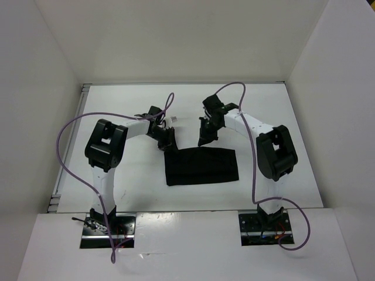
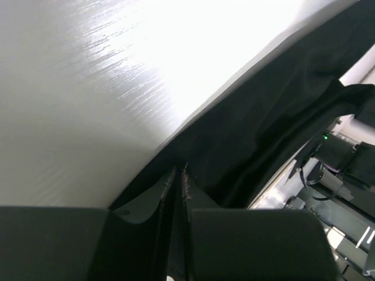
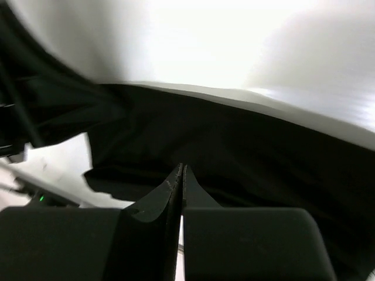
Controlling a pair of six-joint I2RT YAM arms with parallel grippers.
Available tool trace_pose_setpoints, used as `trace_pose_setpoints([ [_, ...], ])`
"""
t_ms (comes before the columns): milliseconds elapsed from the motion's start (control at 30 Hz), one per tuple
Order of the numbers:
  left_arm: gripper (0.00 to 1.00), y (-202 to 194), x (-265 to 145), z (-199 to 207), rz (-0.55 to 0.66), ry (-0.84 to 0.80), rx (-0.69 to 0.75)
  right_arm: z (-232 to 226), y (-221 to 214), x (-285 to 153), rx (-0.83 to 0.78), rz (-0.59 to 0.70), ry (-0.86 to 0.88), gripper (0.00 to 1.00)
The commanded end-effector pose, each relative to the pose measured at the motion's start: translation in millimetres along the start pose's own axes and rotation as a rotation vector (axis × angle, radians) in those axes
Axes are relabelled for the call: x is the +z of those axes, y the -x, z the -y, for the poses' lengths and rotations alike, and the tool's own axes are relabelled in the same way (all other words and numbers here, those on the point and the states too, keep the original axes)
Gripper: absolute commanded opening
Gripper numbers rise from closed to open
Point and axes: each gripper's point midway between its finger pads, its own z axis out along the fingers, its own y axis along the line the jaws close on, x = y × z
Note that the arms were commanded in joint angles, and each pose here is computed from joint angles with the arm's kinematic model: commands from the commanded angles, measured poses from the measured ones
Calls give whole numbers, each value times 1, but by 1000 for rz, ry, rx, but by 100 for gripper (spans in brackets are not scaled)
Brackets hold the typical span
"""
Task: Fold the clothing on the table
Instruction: Fold the skirt
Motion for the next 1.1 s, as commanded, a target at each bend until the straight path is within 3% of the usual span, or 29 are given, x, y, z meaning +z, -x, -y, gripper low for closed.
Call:
trace_pose_setpoints([
  [0,14,3,10,-12,2,26,6,-45,2,8,-79,-33,195,3],
  [433,13,7,11,-27,2,64,-27,-43,-83,49,-120,-331,289,3],
  [633,11,12,3,-31,19,74,-41,-30,-146,10,-213,-473,294,3],
  [767,11,14,-3,-34,29,85,-49,-17,-187,-57,-234,-541,265,3],
  [900,11,15,-9,-33,43,83,-49,-23,-162,-101,-244,-369,210,3],
  [1067,12,19,-24,-17,78,72,-20,-19,-74,-75,-141,-104,98,7],
])
